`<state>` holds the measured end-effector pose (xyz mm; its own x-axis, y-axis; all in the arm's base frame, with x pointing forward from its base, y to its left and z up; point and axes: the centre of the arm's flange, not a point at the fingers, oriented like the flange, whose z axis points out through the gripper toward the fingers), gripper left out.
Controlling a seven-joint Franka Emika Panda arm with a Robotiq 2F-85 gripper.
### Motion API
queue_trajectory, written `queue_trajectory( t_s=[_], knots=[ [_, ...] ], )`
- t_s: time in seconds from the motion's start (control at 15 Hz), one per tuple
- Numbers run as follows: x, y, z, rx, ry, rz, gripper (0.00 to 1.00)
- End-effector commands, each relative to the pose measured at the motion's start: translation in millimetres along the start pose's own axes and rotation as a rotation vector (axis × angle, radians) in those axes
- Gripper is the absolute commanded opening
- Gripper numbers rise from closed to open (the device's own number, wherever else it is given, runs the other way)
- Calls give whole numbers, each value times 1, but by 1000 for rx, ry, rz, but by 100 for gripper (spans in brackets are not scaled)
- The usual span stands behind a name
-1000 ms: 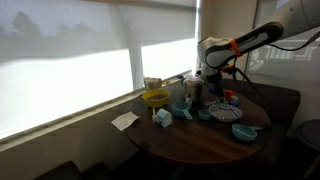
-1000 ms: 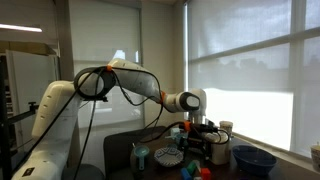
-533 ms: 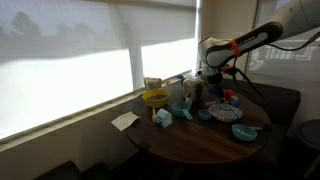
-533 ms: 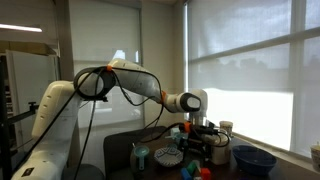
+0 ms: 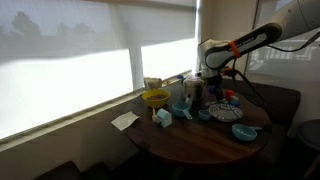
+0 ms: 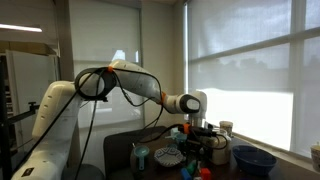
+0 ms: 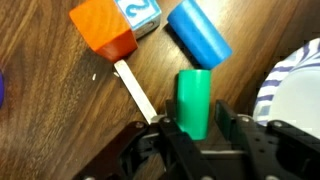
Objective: Put the green and blue block in an upright position
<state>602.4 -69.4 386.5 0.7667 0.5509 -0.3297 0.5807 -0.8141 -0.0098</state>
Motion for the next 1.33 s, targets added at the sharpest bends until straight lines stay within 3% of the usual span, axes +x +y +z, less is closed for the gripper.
queue_trajectory(
  t_s=[0.0, 0.07, 0.53, 1.27],
  knots=[
    [0, 0, 5, 18, 11, 4, 16],
    [-2, 1, 5, 19, 12, 4, 8],
    [-31, 18, 4, 107, 112, -22, 8],
    [-46, 24, -3, 202, 398, -195, 8]
  ],
)
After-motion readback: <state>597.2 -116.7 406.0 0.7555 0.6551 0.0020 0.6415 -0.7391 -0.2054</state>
